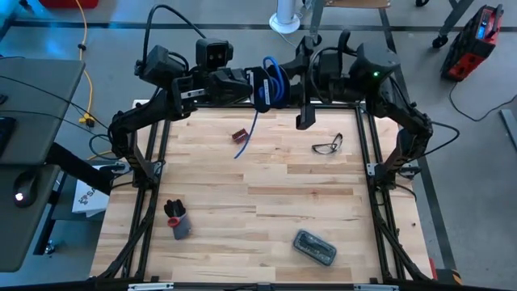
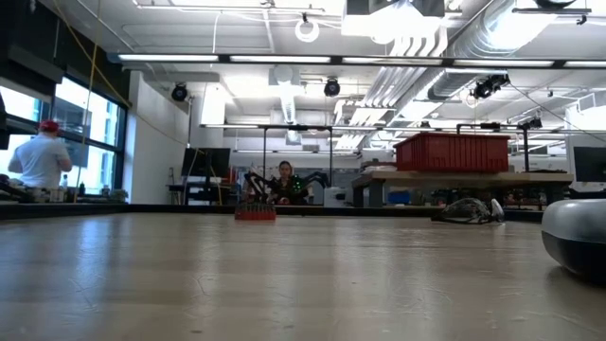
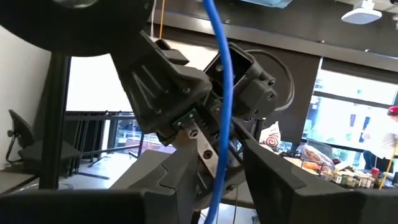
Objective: Coil cords
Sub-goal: Coil the blue wire onto the spool
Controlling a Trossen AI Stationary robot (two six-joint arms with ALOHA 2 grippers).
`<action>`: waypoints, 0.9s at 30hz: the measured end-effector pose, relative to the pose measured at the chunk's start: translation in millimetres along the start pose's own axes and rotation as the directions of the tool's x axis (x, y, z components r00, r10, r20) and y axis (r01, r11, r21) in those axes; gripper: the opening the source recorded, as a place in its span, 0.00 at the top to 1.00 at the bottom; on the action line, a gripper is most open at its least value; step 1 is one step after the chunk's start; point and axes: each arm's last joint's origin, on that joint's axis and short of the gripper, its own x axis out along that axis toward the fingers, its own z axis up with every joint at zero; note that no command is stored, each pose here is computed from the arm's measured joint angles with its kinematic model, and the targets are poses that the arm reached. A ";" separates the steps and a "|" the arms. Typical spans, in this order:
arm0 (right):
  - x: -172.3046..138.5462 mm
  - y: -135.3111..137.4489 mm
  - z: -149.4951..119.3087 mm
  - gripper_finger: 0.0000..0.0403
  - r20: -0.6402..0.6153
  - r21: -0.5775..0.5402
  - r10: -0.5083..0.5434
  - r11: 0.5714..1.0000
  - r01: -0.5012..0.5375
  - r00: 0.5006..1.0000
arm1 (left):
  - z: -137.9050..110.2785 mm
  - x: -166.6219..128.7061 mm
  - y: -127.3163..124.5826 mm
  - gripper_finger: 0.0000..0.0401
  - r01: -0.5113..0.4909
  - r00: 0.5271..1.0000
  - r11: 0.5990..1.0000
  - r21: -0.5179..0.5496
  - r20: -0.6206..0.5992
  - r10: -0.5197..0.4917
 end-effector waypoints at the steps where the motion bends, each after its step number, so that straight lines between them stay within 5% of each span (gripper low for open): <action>1: -0.1 0.0 0.1 0.70 0.000 0.000 -0.001 1.000 0.001 1.000 | 0.0 0.0 0.0 1.00 0.000 1.000 1.000 0.000 0.000 0.000; 5: 0.0 0.7 0.3 0.76 0.000 0.001 -0.003 1.000 0.003 1.000 | 0.1 -0.1 0.1 1.00 -0.001 1.000 1.000 0.001 0.000 0.001; 10: 0.6 5.7 1.2 0.96 -0.003 -0.028 -0.021 0.999 0.021 1.000 | 0.1 -0.1 0.1 1.00 0.000 1.000 0.999 -0.045 0.001 0.000; 27: 2.1 41.5 6.0 1.00 -0.016 0.153 0.021 0.988 -0.019 1.000 | -1.4 -1.6 17.3 1.00 -0.049 0.999 0.968 -0.245 -0.012 0.048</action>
